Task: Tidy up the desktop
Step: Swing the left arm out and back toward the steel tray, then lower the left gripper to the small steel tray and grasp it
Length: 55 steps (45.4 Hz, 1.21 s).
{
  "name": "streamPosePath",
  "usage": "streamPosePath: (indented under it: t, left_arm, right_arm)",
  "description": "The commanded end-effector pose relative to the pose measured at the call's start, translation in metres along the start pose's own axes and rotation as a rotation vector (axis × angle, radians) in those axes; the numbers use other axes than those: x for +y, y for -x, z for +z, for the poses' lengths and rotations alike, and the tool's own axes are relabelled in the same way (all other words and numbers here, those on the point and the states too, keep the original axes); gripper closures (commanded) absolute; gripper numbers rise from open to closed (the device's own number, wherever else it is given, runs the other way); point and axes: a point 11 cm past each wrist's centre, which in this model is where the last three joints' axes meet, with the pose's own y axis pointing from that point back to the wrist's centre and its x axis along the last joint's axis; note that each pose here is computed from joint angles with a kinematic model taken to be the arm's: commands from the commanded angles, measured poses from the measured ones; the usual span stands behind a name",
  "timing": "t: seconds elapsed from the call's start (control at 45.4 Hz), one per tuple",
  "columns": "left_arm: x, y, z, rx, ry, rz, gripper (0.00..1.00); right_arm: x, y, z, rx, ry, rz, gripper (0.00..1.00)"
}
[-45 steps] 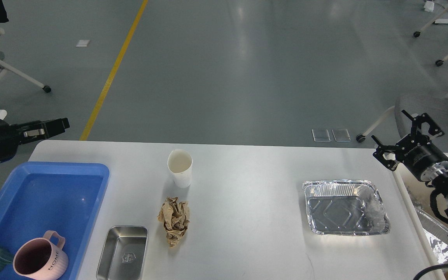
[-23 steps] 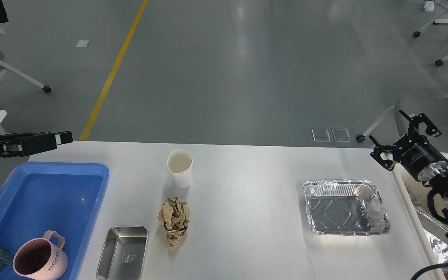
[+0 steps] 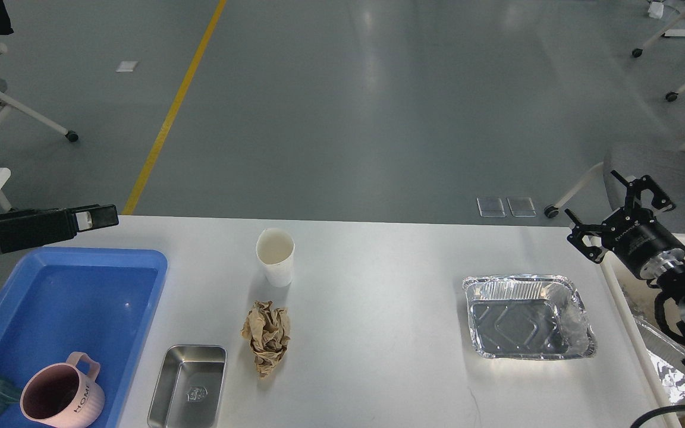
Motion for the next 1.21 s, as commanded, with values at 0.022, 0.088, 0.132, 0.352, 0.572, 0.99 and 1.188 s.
streamPosePath:
  t: [0.022,0.088,0.132,0.352,0.572,0.99,1.188]
  left_arm:
    - [0.011,0.004,-0.004,0.022,-0.025,-0.001,0.27]
    - [0.014,0.007,-0.007,0.034,-0.040,-0.009,0.23]
    - [0.015,0.011,-0.010,0.054,-0.049,-0.029,0.20]
    - [0.030,0.026,-0.017,0.136,-0.107,-0.113,0.18]
    - [0.040,0.034,-0.023,0.157,-0.147,-0.118,0.17]
    - [-0.004,0.082,-0.050,0.103,-0.253,-0.334,0.13]
    - [-0.024,0.121,-0.062,0.104,-0.292,-0.448,0.08]
  right_arm:
    - [-0.001,0.001,0.001,-0.003,0.001,-0.001,0.00]
    - [-0.001,0.001,0.000,-0.001,0.000,-0.002,0.00]
    - [-0.001,0.001,0.000,-0.001,0.000,-0.002,0.00]
    - [0.000,0.000,0.001,-0.003,0.001,0.000,0.00]
    - [0.000,0.000,0.002,-0.003,0.000,0.000,0.00]
    - [-0.005,0.006,0.019,-0.018,0.023,-0.014,0.00]
    - [-0.004,0.004,0.016,-0.012,0.021,-0.008,0.00]
